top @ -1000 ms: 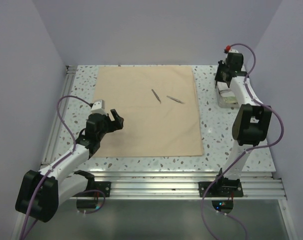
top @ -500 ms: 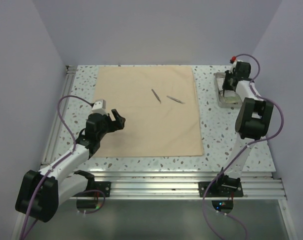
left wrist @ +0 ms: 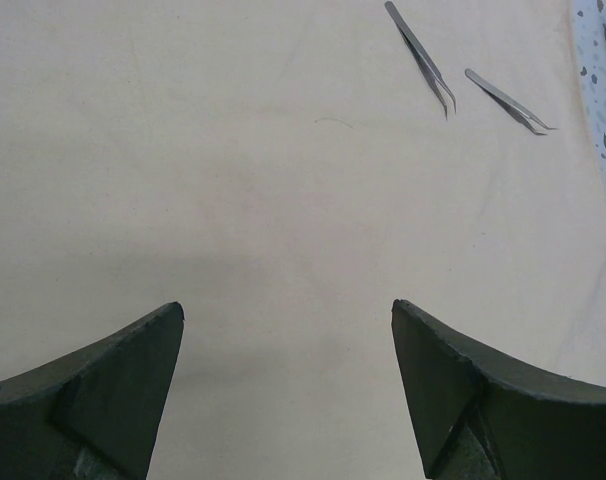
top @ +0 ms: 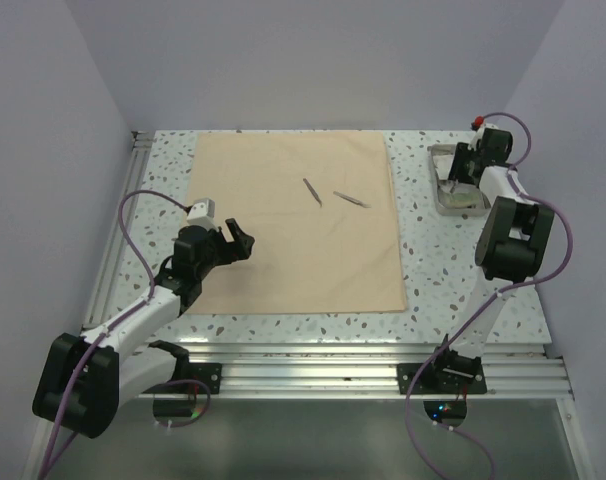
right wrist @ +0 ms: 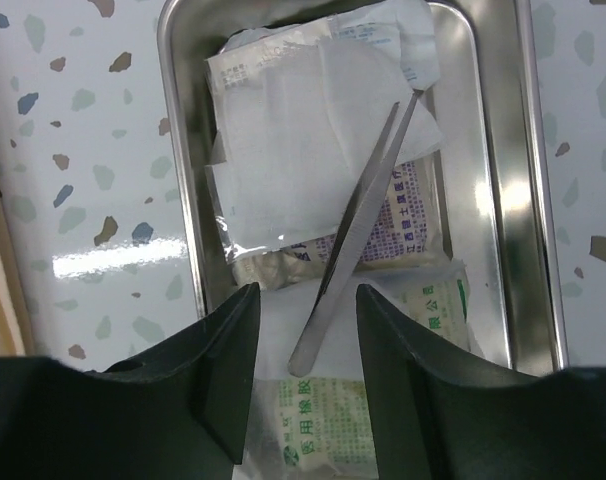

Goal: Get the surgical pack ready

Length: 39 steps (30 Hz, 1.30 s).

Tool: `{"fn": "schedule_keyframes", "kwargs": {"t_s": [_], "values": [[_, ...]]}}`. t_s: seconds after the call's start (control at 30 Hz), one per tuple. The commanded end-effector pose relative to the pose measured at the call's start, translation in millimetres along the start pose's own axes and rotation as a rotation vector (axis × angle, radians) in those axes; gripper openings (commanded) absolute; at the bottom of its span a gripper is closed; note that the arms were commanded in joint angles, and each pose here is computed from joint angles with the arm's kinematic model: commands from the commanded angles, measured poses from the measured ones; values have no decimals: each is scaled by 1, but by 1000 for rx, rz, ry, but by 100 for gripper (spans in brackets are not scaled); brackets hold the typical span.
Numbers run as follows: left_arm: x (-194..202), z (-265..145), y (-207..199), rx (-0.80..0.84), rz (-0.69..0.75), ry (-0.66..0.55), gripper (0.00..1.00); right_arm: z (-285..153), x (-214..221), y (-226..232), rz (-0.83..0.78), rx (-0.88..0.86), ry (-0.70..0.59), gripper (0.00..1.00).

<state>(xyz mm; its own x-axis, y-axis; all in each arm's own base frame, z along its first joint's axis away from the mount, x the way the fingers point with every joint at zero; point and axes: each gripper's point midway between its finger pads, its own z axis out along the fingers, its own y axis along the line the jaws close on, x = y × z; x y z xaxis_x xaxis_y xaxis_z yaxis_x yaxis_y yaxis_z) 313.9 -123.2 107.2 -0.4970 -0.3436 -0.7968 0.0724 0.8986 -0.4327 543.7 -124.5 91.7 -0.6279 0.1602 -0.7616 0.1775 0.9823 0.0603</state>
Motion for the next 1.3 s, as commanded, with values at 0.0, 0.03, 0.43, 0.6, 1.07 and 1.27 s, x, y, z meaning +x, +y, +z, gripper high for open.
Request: {"fn": "schedule_keyframes", "kwargs": {"t_s": [0.0, 0.03, 0.43, 0.6, 1.07, 1.27], "values": [[-15, -2, -9, 29, -2, -59, 89, -48, -59, 16, 58, -35, -166, 46], [-16, -2, -9, 27, -1, -62, 89, -51, -58, 30, 78, -72, -155, 46], [-18, -3, -6, 16, 17, -73, 89, -30, -14, 66, -10, -23, 46, 40], [-17, -3, -6, 15, 19, -72, 89, -22, -1, 60, -22, 39, 92, 41], [-17, -3, -7, 22, 22, -68, 89, -4, 43, 63, 6, 27, 205, 26], [-17, -3, -7, 21, 20, -69, 89, -27, 44, 79, -2, 14, 186, 11]]}}
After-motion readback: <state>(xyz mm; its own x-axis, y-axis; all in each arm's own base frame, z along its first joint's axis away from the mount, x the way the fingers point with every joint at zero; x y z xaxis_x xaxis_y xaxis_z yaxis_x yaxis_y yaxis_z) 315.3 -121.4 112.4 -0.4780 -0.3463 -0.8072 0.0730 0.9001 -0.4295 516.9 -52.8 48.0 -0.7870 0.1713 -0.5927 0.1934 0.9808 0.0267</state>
